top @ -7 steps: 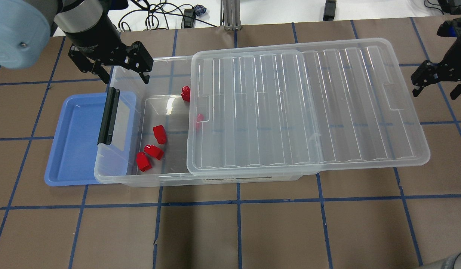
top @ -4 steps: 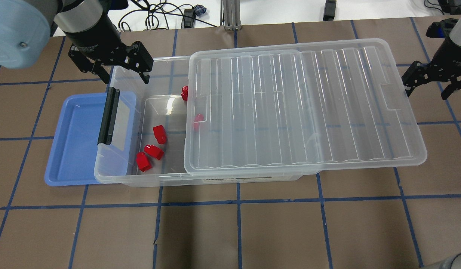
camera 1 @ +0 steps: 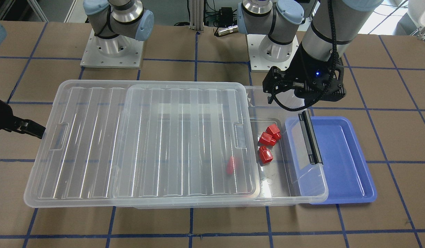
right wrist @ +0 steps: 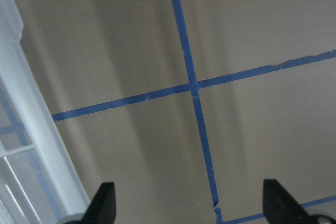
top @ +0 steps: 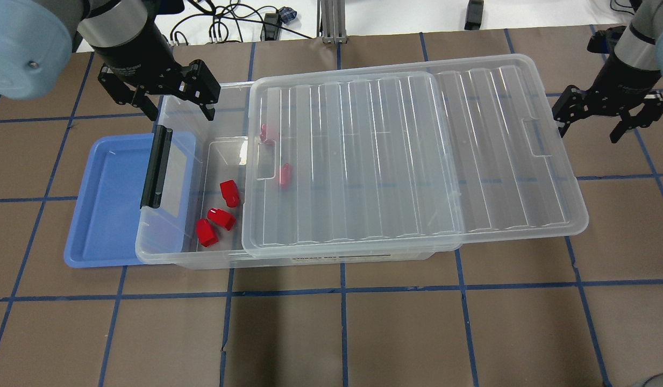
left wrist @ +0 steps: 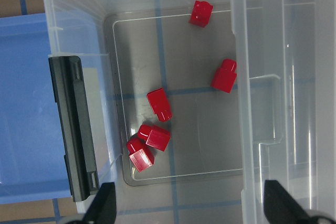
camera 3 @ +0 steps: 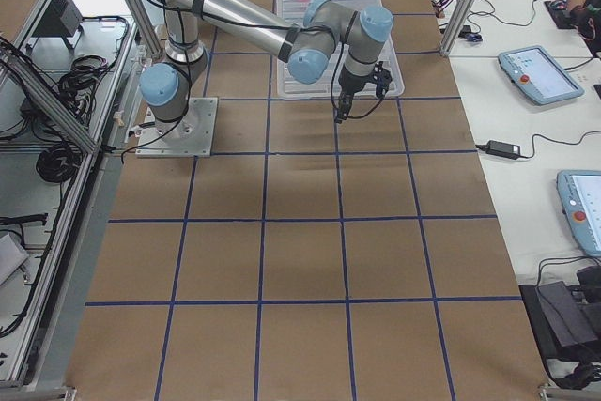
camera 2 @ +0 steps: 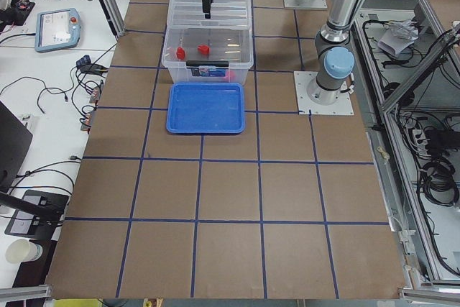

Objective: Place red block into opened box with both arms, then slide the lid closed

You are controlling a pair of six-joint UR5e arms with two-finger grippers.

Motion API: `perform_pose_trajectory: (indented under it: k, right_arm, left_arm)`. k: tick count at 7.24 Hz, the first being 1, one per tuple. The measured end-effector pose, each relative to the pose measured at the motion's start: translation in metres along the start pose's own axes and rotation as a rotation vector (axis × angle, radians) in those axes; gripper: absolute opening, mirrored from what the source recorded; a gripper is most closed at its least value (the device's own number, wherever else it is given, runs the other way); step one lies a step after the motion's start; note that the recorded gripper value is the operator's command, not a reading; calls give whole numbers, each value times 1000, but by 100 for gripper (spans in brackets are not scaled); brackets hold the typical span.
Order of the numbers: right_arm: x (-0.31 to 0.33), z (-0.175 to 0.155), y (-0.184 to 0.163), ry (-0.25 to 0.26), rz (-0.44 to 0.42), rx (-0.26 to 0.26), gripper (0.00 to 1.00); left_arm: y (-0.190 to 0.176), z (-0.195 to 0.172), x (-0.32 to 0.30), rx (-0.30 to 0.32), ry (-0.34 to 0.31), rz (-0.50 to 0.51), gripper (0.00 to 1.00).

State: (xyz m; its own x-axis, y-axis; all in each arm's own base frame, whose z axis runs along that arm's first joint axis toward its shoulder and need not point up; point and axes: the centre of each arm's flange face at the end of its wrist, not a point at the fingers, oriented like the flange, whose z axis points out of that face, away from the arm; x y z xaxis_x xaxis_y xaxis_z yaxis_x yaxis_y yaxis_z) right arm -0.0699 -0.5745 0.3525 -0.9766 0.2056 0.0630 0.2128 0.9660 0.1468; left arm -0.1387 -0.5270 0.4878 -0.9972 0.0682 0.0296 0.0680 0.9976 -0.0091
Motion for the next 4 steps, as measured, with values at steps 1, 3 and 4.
perform_pose_trajectory:
  k: [1, 3, 4]
  right_arm:
    - [-20, -1, 2, 5, 12, 2, 100]
    - [-61, -3, 9, 12, 27, 8, 100]
    - [-81, -4, 14, 13, 34, 11, 100]
  left_arm:
    - [0, 0, 0, 0, 0, -1, 100]
    - [0, 0, 0, 0, 0, 0, 100]
    - [0, 0, 0, 0, 1, 0, 100]
